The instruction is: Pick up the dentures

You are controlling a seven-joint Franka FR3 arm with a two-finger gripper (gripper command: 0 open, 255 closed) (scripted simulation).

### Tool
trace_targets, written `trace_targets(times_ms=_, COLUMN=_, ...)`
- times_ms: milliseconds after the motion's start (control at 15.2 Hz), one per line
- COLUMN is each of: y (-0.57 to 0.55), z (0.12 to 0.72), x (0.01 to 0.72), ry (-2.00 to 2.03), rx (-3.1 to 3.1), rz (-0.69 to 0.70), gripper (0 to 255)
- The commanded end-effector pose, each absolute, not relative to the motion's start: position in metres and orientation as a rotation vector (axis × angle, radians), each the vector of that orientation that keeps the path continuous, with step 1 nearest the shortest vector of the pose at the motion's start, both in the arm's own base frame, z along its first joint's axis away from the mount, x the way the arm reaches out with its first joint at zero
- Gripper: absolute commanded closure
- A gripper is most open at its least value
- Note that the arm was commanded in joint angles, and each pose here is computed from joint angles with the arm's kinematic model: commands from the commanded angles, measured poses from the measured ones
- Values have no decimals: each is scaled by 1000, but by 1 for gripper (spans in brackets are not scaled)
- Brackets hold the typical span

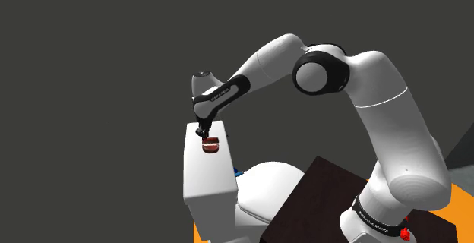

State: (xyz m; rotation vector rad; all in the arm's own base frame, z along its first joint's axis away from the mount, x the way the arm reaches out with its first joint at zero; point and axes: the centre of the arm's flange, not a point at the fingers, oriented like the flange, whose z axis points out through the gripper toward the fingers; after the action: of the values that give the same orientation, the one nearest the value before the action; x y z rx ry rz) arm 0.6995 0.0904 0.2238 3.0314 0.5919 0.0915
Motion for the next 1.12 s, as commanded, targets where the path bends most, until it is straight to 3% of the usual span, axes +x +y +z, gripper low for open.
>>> trace_targets(times_ms=0, y=87, z=229, x=698, ry=587, rx=3031, rz=74, gripper=255)
trace_targets(times_ms=264, y=88, z=241, x=698, ry=588, rx=3031, rz=76, gripper=255)
trace_targets(times_ms=330, y=88, z=241, x=698, ry=588, rx=3031, rz=76, gripper=0)
trace_targets(times_ms=462, y=82, z=216, x=713, ry=794, rx=3094, rz=-102, gripper=0)
trace_targets(times_ms=1056, y=82, z=176, x=713, ry=794, rx=3094, rz=-102, gripper=0)
